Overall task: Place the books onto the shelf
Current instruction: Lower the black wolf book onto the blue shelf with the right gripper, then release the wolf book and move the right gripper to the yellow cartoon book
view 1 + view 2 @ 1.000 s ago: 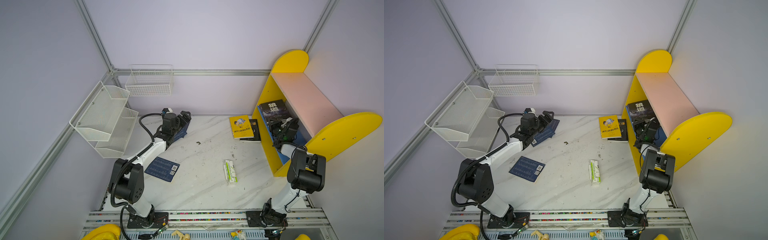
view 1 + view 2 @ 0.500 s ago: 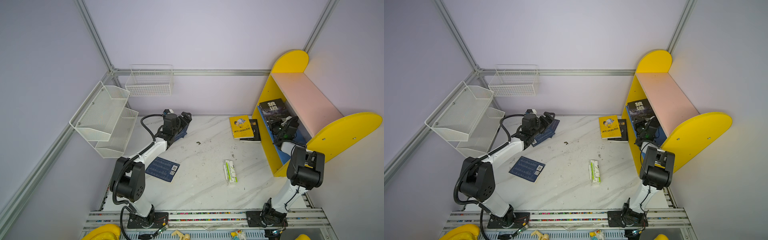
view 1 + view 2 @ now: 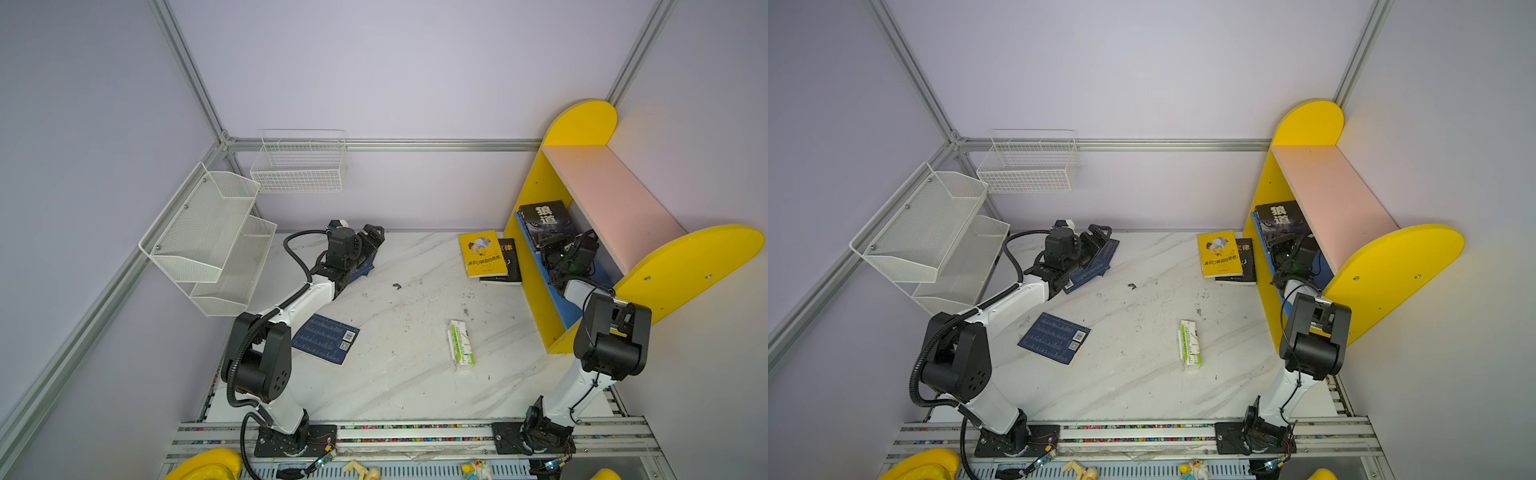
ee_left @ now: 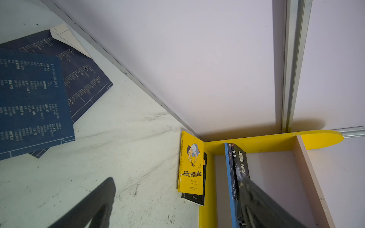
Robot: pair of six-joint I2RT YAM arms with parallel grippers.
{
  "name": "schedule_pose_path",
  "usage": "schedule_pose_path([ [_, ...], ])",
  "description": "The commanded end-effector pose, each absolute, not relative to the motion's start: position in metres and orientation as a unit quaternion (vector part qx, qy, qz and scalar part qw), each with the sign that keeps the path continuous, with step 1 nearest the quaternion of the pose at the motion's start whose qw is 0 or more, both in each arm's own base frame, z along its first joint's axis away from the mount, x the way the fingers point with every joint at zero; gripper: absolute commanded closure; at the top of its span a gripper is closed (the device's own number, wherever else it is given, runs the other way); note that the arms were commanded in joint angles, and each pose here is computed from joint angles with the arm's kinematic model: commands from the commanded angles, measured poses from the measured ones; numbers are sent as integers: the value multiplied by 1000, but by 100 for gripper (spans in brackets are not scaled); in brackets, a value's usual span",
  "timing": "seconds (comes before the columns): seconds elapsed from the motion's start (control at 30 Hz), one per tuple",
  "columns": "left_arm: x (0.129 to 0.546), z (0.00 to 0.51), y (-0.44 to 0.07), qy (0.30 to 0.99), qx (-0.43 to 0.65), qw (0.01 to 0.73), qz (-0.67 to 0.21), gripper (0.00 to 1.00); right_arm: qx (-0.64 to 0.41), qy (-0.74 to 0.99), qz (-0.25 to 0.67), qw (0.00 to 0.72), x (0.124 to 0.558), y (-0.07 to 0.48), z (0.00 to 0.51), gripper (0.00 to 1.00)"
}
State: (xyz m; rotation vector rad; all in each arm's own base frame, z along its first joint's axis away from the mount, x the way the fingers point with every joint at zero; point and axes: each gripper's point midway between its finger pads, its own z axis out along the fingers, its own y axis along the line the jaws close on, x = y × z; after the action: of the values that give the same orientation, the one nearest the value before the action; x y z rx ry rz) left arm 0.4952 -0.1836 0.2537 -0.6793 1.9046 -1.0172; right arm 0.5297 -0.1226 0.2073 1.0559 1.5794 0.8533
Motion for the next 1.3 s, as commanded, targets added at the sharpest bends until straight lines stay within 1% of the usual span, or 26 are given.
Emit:
schedule_pose_path([
  [0.0,496,249,-186,756,-271,420,-423,3,445,658,316,518,523,-135,229,44],
  [0.17,497,248,-188,755,-272,416,-429,3,465,671,297,495,517,-137,222,36],
  [0.37,495,246,-189,756,-271,411,-431,3,473,678,290,483,512,-136,218,36],
  [0.57,493,242,-189,757,-271,407,-433,4,463,682,284,490,510,-136,227,37],
  [0.67,492,239,-190,760,-271,402,-432,3,469,688,277,479,508,-136,226,37],
  [0.73,492,236,-191,763,-269,400,-431,3,486,684,273,471,501,-136,230,37],
  [0.87,492,228,-193,770,-269,389,-429,3,507,696,228,455,482,-128,230,34],
  [1.0,497,228,-202,776,-254,378,-436,2,485,720,214,449,470,-101,232,34],
  [1.07,501,226,-209,781,-240,370,-442,0,450,734,213,462,469,-74,241,34],
  [1.13,505,226,-218,787,-222,358,-450,0,401,757,208,473,472,-41,247,34],
  [1.2,507,223,-228,792,-206,345,-458,0,343,786,207,471,478,-4,241,34],
  [1.27,508,222,-234,795,-195,342,-462,0,313,810,191,458,483,17,225,34],
])
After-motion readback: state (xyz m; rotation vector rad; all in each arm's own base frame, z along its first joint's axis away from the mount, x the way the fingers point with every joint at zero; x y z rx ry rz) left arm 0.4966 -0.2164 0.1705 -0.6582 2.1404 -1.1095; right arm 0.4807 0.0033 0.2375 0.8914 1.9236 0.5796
